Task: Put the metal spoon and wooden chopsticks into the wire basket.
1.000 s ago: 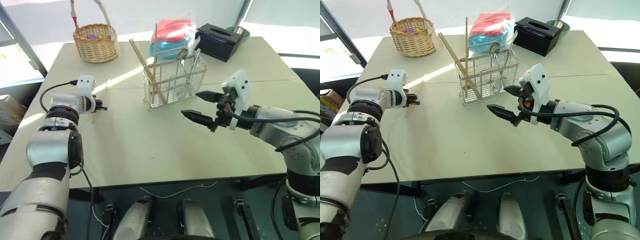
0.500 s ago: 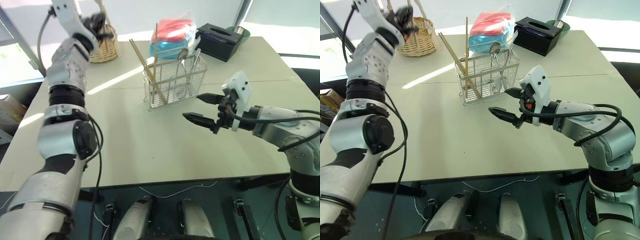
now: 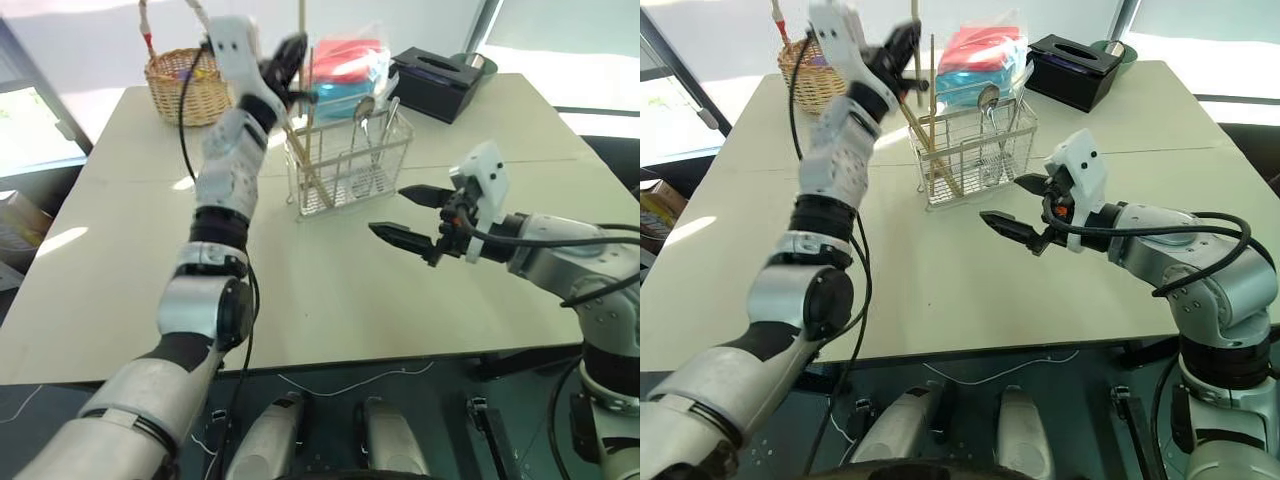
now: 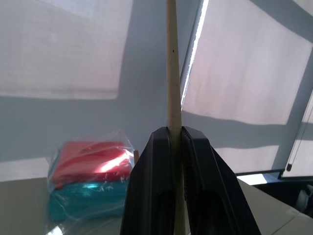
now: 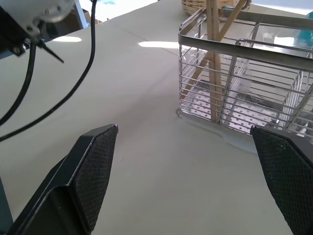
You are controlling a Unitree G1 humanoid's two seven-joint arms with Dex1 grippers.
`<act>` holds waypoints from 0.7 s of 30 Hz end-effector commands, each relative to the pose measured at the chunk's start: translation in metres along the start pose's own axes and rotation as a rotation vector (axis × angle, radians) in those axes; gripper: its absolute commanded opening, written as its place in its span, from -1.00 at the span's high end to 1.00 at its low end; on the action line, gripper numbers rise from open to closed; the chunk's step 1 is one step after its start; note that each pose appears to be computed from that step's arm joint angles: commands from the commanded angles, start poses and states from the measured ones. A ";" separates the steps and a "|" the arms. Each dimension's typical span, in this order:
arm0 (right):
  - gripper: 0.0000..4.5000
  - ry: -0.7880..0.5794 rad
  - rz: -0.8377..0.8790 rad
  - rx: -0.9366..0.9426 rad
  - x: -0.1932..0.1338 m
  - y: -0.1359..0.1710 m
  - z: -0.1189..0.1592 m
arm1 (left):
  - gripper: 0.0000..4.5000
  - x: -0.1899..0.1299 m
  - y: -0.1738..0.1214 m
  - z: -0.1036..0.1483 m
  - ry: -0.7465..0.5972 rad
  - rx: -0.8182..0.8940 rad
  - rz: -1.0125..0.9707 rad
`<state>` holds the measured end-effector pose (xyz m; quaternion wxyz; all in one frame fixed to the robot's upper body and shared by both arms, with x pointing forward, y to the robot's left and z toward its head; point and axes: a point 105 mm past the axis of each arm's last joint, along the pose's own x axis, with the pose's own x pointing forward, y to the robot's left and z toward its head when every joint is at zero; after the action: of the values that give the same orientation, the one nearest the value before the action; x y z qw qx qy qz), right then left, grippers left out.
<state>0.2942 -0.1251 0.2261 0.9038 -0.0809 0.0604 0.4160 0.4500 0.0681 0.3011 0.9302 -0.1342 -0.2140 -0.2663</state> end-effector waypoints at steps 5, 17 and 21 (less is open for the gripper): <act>-1.00 -0.037 -0.015 -0.036 -0.008 0.003 0.012 | 0.99 -0.002 -0.012 0.009 -0.066 0.023 -0.029; -1.00 -0.040 -0.018 -0.032 -0.008 0.001 0.015 | -0.53 -0.009 -0.010 0.004 -0.060 -0.028 -0.013; -1.00 -0.040 -0.015 -0.031 -0.006 0.000 0.014 | -0.99 -0.011 -0.005 0.011 -0.068 -0.035 -0.004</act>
<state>0.2924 -0.1274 0.2281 0.9069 -0.0755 0.0613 0.4099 0.4414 0.0674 0.2846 0.9275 -0.1599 -0.2076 -0.2664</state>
